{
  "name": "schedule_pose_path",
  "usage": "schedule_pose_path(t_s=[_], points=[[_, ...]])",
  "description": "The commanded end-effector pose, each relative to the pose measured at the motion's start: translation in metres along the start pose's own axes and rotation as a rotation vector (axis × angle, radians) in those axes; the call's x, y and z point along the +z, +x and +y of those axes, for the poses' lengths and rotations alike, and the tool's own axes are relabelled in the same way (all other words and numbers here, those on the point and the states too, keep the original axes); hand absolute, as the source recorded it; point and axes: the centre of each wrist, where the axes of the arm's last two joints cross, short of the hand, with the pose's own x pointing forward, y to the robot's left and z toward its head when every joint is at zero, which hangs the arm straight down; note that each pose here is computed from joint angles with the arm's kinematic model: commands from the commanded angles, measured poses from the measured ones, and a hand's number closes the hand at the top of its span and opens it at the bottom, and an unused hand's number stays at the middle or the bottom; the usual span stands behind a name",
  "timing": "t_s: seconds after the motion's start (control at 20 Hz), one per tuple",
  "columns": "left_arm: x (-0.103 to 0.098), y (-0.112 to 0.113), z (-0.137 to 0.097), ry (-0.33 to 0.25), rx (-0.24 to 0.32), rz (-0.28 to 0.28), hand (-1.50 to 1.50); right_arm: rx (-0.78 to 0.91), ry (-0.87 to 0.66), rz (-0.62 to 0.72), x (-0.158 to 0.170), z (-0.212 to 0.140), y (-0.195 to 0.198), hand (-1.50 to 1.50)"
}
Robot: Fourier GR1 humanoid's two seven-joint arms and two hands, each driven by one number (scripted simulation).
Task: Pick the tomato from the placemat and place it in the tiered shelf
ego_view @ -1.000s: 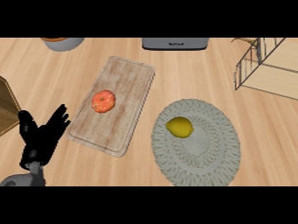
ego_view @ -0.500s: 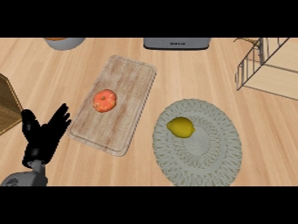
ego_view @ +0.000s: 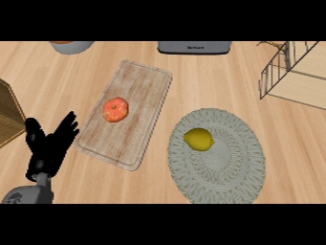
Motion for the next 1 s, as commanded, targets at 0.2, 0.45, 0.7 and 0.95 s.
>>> schedule_pose_path(t_s=[0.2, 0.45, 0.7, 0.95], points=[[-0.008, 0.017, -0.011, -0.001, -0.011, -0.005, 0.00, 0.049, 0.004, -0.020, -0.034, 0.037, -0.021, 1.50], [0.008, -0.021, 0.015, -0.005, -0.024, -0.003, 0.00, 0.072, -0.012, -0.009, -0.049, 0.048, -0.039, 1.50], [0.008, 0.000, -0.008, -0.019, 0.001, -0.005, 0.00, 0.055, -0.023, -0.014, -0.061, 0.053, -0.050, 1.50], [-0.002, 0.005, 0.015, -0.039, -0.005, -0.001, 0.00, 0.032, -0.024, -0.067, -0.067, 0.036, -0.048, 1.50]])
